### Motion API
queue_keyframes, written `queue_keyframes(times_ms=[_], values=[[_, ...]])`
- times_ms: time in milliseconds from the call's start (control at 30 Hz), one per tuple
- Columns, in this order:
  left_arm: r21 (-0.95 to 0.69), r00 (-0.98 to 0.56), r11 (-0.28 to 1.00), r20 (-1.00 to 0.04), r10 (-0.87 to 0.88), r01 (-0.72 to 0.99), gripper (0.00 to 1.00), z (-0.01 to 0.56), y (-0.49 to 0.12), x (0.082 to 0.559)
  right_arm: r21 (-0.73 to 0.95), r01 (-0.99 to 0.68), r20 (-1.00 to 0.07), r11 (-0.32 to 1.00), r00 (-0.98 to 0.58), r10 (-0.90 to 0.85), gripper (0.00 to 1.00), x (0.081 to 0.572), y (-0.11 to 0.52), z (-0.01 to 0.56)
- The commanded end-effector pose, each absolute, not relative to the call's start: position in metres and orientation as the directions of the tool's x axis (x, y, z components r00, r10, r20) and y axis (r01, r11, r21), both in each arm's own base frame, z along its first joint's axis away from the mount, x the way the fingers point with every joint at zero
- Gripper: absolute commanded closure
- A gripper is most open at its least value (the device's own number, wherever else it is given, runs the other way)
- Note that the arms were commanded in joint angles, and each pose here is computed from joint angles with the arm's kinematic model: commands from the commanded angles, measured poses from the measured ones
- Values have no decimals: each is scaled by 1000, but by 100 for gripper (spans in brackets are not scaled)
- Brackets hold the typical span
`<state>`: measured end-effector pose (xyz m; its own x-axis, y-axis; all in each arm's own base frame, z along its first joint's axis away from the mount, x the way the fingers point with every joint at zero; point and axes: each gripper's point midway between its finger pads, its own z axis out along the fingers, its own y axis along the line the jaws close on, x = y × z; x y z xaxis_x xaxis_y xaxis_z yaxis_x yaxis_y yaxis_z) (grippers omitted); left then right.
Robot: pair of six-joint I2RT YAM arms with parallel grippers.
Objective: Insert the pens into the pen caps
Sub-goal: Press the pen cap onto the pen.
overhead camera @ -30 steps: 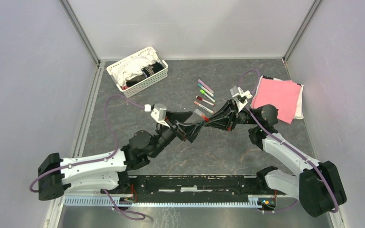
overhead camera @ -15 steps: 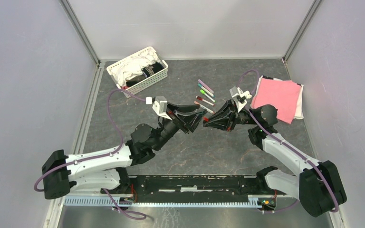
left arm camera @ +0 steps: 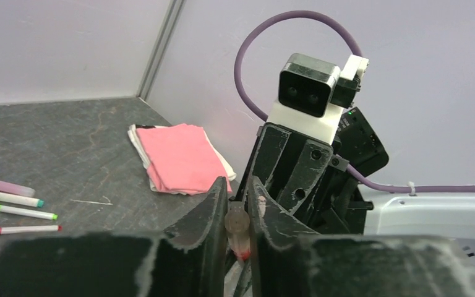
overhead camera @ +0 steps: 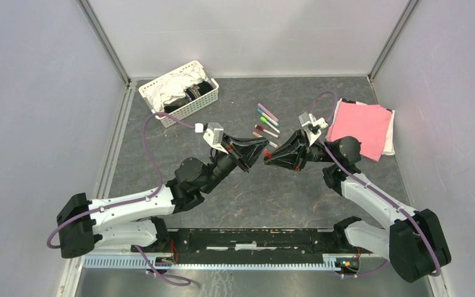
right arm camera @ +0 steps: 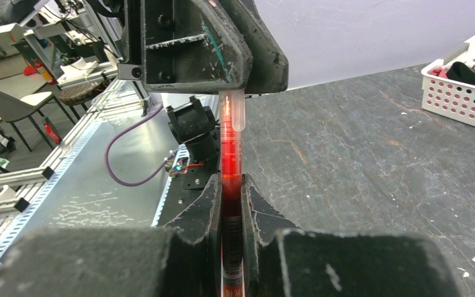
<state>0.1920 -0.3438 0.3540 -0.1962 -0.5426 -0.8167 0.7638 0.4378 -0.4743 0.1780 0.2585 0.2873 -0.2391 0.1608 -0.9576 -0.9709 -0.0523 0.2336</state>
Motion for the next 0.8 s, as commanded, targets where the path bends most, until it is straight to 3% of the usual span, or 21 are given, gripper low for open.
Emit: queue_keyframes(times_ms=[0,67,233,433,600,633,700,767], values=[[-479,-201,395,-798,-568,784,87,371,-348,188,228,-973,-955,-39,-231,187,100,181,260,293],[-476,-204,395,-802,-561,786,97,370,-350,188,226,-973,-955,-40,-229,186,100,180,260,293],[-470,-210,410,-817,-537,782,98,367,-354,191,205,-978,-965,-45,-210,158,99,179,263,287],[-484,-199,428,-806,-558,763,98,374,-345,200,193,-980,-973,-45,-197,120,80,180,266,278],[-481,-191,422,-802,-566,768,98,379,-342,202,195,-980,-975,-43,-198,103,76,181,269,276],[-480,-192,421,-802,-565,770,98,379,-343,202,197,-979,-974,-43,-201,101,76,181,269,275],[-476,-194,416,-805,-561,775,98,378,-345,201,200,-979,-974,-41,-203,98,99,182,271,276],[-464,-193,409,-812,-550,786,98,378,-347,199,205,-978,-973,-39,-208,95,100,183,271,277]])
